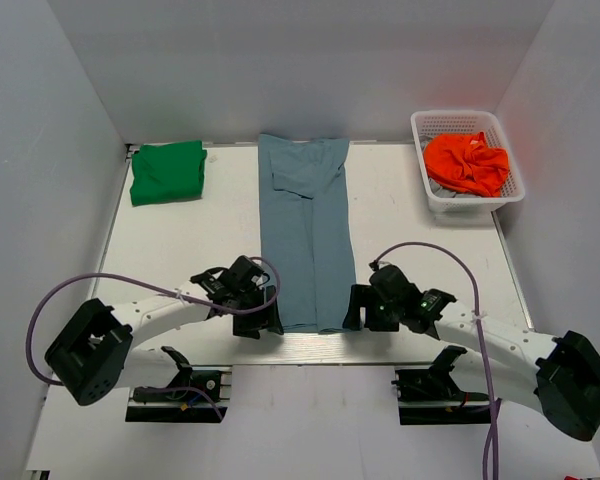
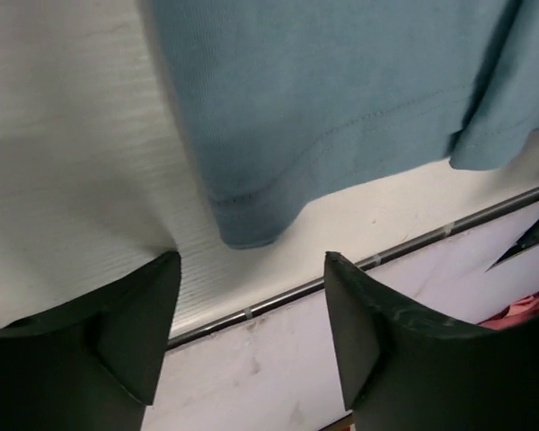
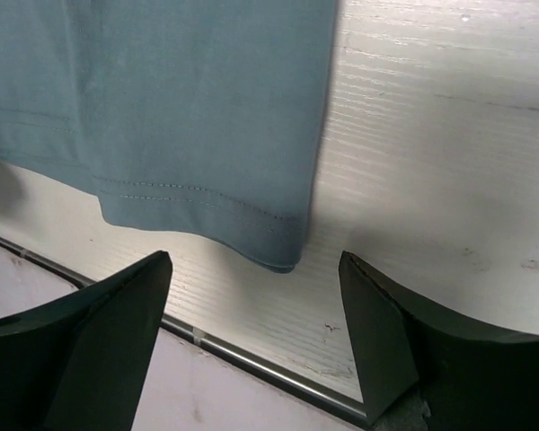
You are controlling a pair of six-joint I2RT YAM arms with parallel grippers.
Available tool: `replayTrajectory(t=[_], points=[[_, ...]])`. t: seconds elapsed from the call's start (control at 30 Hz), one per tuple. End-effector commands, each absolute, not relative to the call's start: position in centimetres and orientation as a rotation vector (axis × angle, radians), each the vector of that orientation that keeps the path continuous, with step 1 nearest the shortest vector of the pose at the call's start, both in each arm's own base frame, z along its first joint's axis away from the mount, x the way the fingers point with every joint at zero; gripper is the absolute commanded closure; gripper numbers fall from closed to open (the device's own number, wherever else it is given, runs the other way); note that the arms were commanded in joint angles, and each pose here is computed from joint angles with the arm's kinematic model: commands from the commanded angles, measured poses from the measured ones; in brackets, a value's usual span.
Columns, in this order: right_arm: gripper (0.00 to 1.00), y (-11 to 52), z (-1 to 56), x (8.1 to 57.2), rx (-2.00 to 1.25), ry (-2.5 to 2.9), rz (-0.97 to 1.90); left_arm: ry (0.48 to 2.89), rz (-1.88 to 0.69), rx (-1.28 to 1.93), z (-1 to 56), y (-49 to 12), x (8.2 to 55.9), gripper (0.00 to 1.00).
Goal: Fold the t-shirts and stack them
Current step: Grab the bottom of the folded rectangular tshirt with both arms, then fold the folded rectangular tshirt in 1/3 of the way
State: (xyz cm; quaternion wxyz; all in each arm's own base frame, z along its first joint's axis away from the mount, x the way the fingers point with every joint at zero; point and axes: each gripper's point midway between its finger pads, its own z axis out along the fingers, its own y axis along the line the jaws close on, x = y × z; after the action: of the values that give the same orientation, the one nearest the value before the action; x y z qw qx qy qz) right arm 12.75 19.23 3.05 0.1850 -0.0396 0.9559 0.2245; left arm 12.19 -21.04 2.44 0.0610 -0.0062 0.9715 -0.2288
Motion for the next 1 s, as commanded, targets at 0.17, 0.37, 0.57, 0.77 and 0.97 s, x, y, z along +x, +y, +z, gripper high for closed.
replayTrajectory(t=[0.17, 0.37, 0.57, 0.77, 0.97], points=[[0.42, 20.2, 1.9, 12.9, -0.105, 2.725, 0.704, 2.997, -0.474, -0.024, -0.6, -20.0, 13.2, 0.49], [0.83, 20.3, 1.8, 13.4, -0.139, 2.737, 0.677, 3.026, -0.372, -0.019, -1.3, -19.7, 13.9, 1.00], [0.98, 21.8, 5.5, 18.2, -0.145, 2.550, 0.634, 2.875, -0.560, 0.048, 3.3, -23.3, 17.2, 1.00], [1.00, 22.1, 9.5, 23.9, -0.080, 2.412, 0.481, 2.788, -0.457, -0.002, 7.1, -23.7, 21.5, 1.00], [1.00, 21.6, 12.9, 29.6, -0.017, 2.327, 0.310, 2.620, -0.294, -0.146, 11.4, -24.0, 28.2, 1.00]])
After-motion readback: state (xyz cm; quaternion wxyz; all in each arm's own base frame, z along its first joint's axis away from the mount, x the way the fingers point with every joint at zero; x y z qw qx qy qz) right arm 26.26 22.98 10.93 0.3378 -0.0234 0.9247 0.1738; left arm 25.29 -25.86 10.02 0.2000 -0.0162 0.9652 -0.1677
